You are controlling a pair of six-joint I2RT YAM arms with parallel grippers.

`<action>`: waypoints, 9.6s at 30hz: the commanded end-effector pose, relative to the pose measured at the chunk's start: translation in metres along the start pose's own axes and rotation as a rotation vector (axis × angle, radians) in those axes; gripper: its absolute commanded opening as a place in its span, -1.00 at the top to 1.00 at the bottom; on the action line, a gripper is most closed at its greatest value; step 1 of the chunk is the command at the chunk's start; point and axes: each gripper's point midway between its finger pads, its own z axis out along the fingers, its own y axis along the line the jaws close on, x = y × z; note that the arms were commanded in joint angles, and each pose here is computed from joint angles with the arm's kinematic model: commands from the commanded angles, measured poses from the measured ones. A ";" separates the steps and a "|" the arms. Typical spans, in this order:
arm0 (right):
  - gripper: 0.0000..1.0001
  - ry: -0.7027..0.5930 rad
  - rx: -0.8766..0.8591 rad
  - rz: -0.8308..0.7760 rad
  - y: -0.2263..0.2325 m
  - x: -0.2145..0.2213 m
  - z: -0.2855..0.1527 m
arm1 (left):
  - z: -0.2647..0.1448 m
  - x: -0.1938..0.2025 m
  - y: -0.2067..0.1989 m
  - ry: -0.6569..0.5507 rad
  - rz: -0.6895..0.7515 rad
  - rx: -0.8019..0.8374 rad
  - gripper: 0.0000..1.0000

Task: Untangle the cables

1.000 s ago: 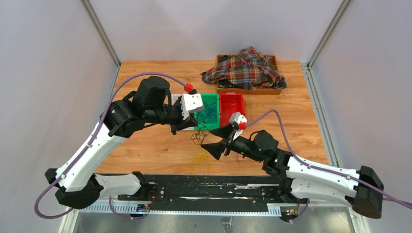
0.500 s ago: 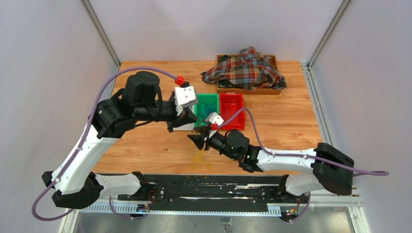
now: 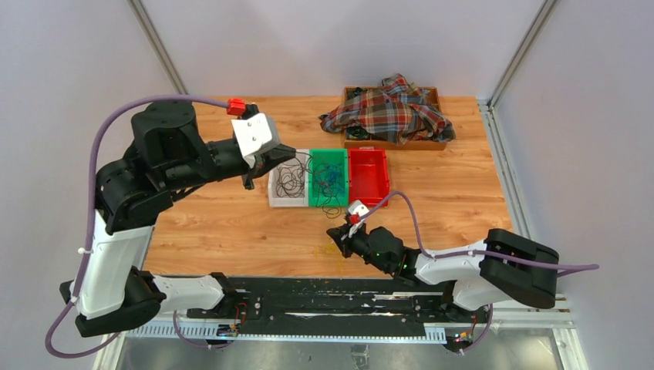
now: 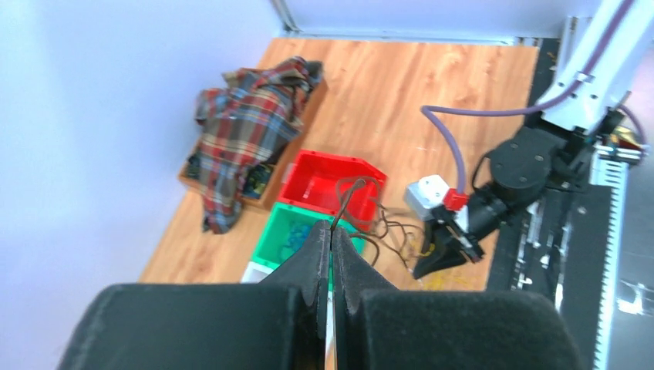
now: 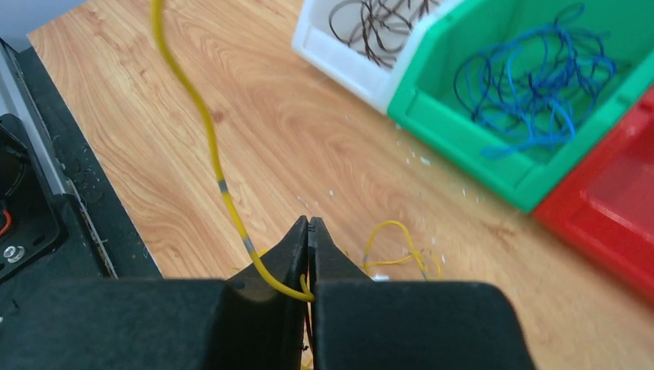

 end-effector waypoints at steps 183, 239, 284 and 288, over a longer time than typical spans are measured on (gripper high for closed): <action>0.29 0.379 0.465 0.350 -0.110 0.089 -0.103 | 0.056 0.251 0.021 0.561 -0.356 0.060 -0.96; 0.99 0.120 -0.684 0.346 0.085 -0.150 -0.043 | 0.064 0.210 -0.094 0.352 -0.165 0.533 0.10; 0.99 0.126 -0.721 0.325 0.089 -0.147 -0.055 | 0.062 0.192 -0.110 0.282 -0.238 0.621 0.16; 0.99 0.137 -0.700 0.305 0.085 -0.142 -0.055 | 0.062 0.191 -0.105 0.286 -0.216 0.594 0.56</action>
